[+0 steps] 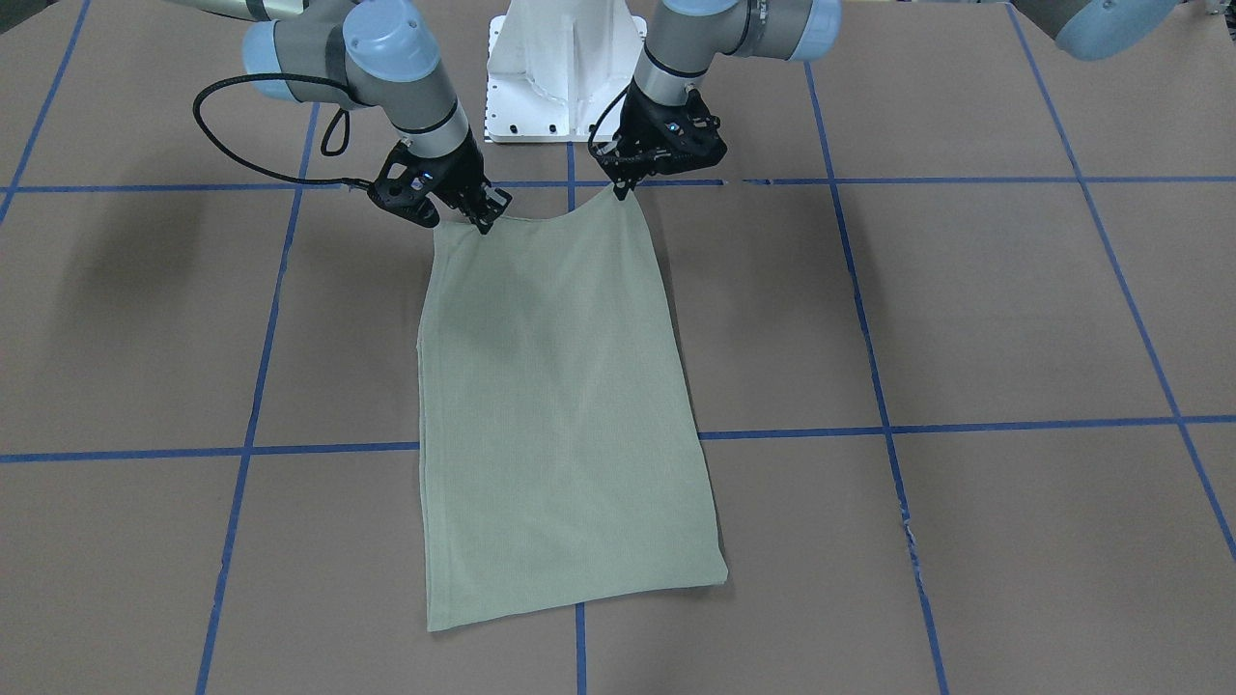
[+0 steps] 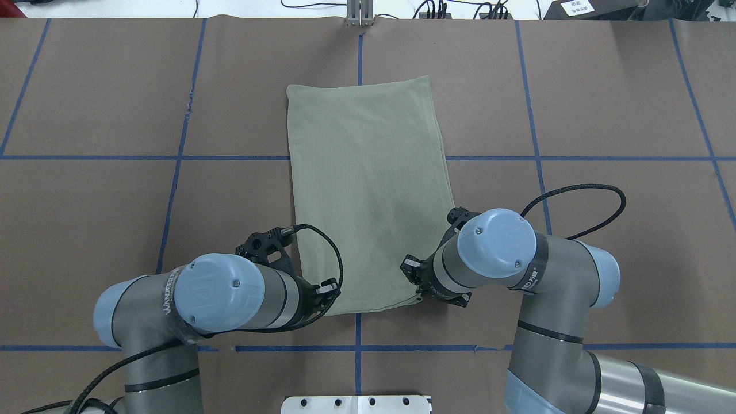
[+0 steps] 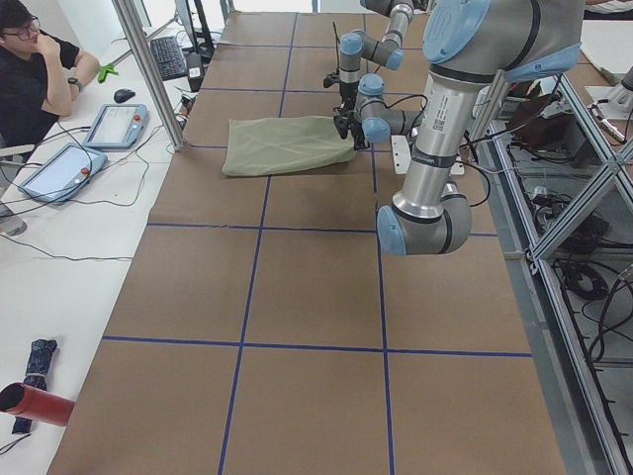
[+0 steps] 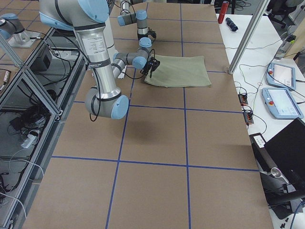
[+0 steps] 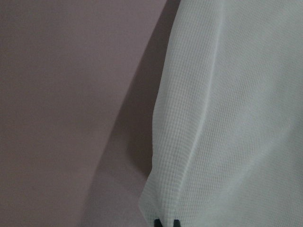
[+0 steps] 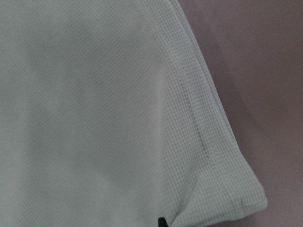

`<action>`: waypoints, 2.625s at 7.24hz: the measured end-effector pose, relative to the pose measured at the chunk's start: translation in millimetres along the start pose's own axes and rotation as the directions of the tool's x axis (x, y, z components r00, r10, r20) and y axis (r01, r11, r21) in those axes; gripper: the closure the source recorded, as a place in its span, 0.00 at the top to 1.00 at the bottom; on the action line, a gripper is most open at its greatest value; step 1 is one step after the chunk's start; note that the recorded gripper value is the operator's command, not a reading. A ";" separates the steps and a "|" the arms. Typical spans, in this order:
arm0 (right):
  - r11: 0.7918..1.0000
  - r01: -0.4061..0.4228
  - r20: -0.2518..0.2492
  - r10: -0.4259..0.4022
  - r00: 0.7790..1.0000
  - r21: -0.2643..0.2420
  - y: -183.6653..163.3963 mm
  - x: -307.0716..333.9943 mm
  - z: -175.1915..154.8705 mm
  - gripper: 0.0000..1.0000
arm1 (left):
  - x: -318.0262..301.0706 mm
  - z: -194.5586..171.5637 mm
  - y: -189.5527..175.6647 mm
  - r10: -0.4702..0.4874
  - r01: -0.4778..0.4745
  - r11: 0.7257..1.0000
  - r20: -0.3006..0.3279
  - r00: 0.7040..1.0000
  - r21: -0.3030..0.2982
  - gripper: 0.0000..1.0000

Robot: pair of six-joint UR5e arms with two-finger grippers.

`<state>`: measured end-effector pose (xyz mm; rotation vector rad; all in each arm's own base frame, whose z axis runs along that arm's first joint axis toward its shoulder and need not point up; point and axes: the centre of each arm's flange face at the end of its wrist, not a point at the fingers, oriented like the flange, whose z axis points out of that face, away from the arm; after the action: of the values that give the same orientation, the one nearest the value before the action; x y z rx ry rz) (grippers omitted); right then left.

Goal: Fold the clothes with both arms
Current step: 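Grasp both near corners with both grippers and lift them, then carry both near corners over the shirt to its far edge and release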

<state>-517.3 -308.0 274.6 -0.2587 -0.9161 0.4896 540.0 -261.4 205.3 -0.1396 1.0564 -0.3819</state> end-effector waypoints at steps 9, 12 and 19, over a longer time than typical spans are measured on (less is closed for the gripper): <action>0.996 0.057 0.180 -0.069 0.981 0.071 -31.0 -37.7 -86.3 0.00 | -0.8 -62.1 -52.9 -0.043 0.038 0.994 0.043 0.998 0.106 0.00; 0.982 0.009 0.204 -0.048 0.978 0.190 -94.4 -92.8 -81.3 0.00 | 14.0 -54.5 -98.6 -0.070 0.068 0.984 0.008 0.997 0.165 0.00; 0.968 -0.034 0.185 -0.013 0.983 0.250 -161.1 -159.1 -44.0 0.00 | 47.0 -26.5 -235.8 -0.103 0.105 0.943 -0.023 0.994 0.317 0.00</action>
<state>-515.6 -528.1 205.4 0.0149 -1.0220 0.6420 480.9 -495.3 222.8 0.0950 0.9819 -0.6436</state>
